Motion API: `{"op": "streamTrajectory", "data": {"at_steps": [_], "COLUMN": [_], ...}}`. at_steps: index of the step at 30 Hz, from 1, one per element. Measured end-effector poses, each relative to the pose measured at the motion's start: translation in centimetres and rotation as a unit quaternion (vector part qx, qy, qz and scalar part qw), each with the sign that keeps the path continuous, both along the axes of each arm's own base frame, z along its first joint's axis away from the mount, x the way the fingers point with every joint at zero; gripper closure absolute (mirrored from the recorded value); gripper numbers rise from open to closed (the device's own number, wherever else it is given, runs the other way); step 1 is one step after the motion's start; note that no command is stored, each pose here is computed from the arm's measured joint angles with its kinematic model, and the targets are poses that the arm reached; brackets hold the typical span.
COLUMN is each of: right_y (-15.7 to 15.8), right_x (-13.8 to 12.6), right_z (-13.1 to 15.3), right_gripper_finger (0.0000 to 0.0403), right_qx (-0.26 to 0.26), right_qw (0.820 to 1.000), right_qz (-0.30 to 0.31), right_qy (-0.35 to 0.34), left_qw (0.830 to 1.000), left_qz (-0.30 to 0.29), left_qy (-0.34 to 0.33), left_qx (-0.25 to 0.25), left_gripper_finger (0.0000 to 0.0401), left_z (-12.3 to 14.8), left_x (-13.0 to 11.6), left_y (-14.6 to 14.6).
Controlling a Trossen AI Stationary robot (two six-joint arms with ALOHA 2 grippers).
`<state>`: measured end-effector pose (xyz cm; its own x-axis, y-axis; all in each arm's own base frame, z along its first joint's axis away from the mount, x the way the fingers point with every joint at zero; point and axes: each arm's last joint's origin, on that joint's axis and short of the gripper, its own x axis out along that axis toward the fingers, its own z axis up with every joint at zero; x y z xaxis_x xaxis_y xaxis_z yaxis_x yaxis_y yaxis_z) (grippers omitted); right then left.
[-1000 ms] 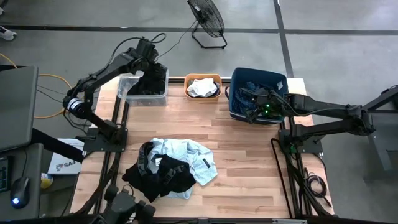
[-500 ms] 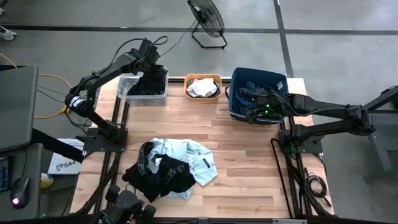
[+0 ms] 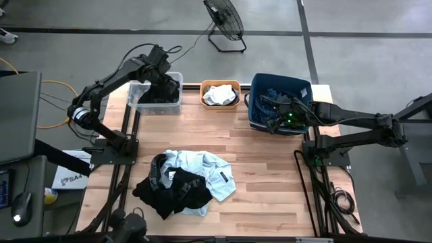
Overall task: Pick & Place Cloths
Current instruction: Put the black underwear into the transparent bin
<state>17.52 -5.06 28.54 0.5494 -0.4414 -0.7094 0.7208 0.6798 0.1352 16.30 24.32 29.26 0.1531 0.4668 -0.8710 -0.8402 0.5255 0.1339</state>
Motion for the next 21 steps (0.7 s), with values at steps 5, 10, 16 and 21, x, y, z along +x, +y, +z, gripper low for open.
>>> {"op": "streamTrajectory", "data": {"at_steps": [5, 10, 16, 21], "right_y": [0.0, 0.0, 0.0, 0.0], "right_x": [0.0, 0.0, 0.0, 0.0], "right_z": [0.0, 0.0, 0.0, 0.0], "right_gripper_finger": [0.0114, 0.0114, 0.0114, 0.0114], "right_qx": [0.0, 0.001, 0.001, 0.0], "right_qw": [1.0, 1.0, 1.0, 1.0], "right_qz": [0.0, -0.001, -0.001, -0.001], "right_qy": [0.0, -0.001, -0.001, 0.0], "left_qw": [0.998, 0.996, 0.994, 0.995], "left_qz": [0.0, 0.002, 0.005, 0.012], "left_qy": [0.032, 0.051, 0.06, 0.055], "left_qx": [-0.053, -0.073, -0.092, -0.082], "left_gripper_finger": [0.0399, 0.0399, 0.04, 0.0399], "left_z": [0.1, -0.9, -3.7, -4.3], "left_x": [-1.0, -1.3, -1.6, -1.5], "left_y": [-1.5, -1.8, -2.2, -2.1]}}
